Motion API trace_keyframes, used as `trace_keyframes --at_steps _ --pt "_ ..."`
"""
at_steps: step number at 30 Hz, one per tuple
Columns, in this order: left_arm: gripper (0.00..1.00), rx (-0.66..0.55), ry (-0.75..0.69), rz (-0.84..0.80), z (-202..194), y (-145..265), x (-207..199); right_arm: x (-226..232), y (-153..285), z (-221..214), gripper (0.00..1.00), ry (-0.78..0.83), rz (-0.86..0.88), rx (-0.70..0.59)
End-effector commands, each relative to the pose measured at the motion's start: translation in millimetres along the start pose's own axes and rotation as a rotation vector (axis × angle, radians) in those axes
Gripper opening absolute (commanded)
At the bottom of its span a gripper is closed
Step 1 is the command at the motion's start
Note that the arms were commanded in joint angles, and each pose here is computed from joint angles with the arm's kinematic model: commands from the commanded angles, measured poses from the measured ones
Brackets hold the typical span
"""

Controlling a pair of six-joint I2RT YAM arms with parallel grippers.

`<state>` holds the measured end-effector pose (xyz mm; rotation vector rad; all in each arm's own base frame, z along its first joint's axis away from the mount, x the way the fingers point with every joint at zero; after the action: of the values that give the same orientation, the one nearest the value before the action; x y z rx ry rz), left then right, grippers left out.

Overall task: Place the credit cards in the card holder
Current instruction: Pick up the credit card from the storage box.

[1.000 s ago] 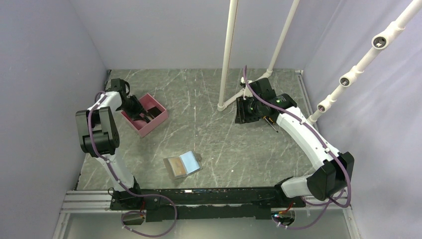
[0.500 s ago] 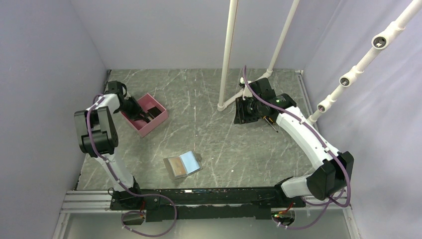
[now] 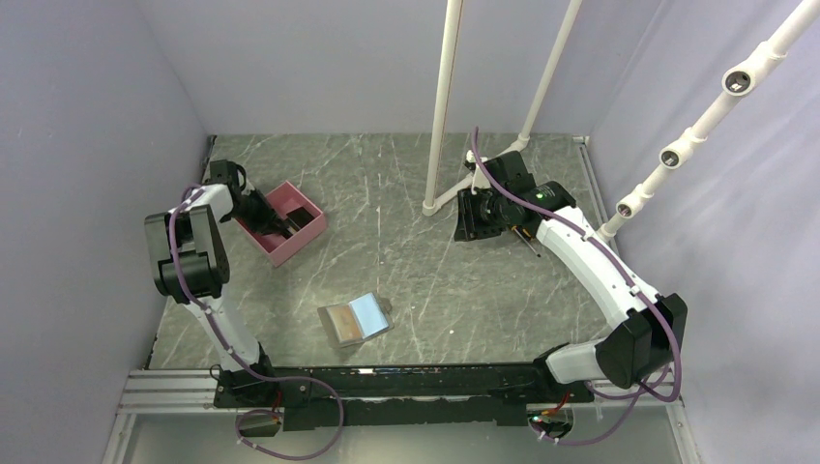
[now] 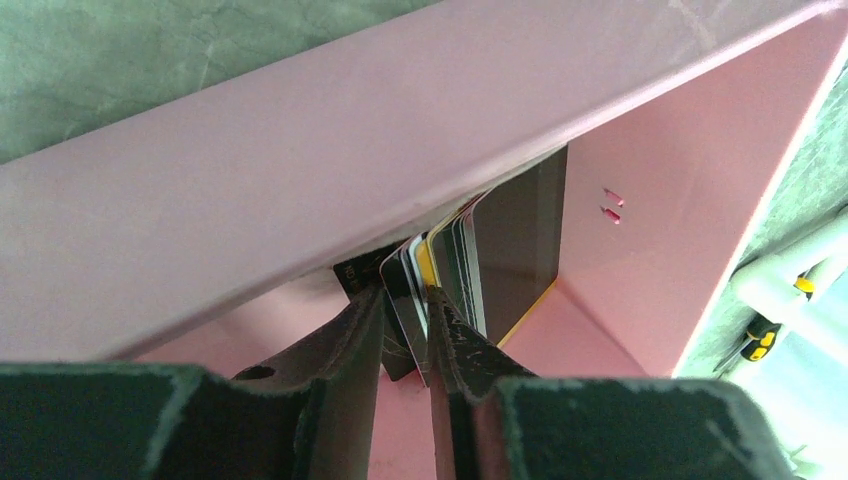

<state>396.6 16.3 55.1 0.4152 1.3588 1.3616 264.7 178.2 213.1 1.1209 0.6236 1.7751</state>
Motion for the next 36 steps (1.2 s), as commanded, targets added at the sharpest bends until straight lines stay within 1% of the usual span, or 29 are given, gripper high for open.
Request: trace_keyframes --at_steps 1,4,6,9,15,22,28,33,35,36 --pt "0.27 -0.006 0.017 -0.036 0.5 -4.5 -0.4 4.9 2.8 4.5 0.37 0.005 0.024 -0.012" --pt "0.26 -0.009 0.02 -0.048 0.9 -4.1 -2.3 4.8 2.6 4.3 0.37 0.004 0.024 -0.011" --pt "0.22 -0.022 0.024 -0.056 2.3 -2.7 -4.1 4.8 2.5 3.7 0.37 0.004 0.025 -0.009" --pt "0.19 -0.033 0.035 -0.073 4.0 -2.0 -6.9 5.7 1.9 4.0 0.37 0.005 0.03 -0.008" --pt "0.19 -0.049 0.053 -0.096 5.3 1.7 -11.5 5.3 1.7 3.1 0.37 0.003 0.03 -0.006" --pt "0.21 -0.062 0.075 -0.125 8.1 6.0 -18.4 4.9 0.1 1.5 0.37 0.0 0.031 0.001" --pt "0.2 -0.073 0.089 -0.141 11.2 7.9 -21.6 4.0 -0.2 0.9 0.37 0.002 0.029 0.002" --pt "0.16 -0.07 0.099 -0.156 11.9 6.8 -23.7 4.0 -0.5 1.5 0.37 0.003 0.027 0.001" --pt "0.1 -0.072 0.104 -0.159 12.1 6.4 -24.0 3.6 -0.8 1.7 0.37 0.002 0.026 0.001" --pt "0.09 -0.073 0.104 -0.161 12.4 6.4 -24.7 3.7 -0.9 1.6 0.37 0.002 0.026 0.002"
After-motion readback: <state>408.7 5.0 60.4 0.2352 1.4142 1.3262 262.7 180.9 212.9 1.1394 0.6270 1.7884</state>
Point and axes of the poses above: each gripper's point midway between its finger pads, its own y axis back along the fingers, its own x axis along the line the jaws close on, z = x × y, the point moved 2 cm from there along y, back along the fingers, and after that the axes turned 12 degrees about -y, right-handed, at the moved point
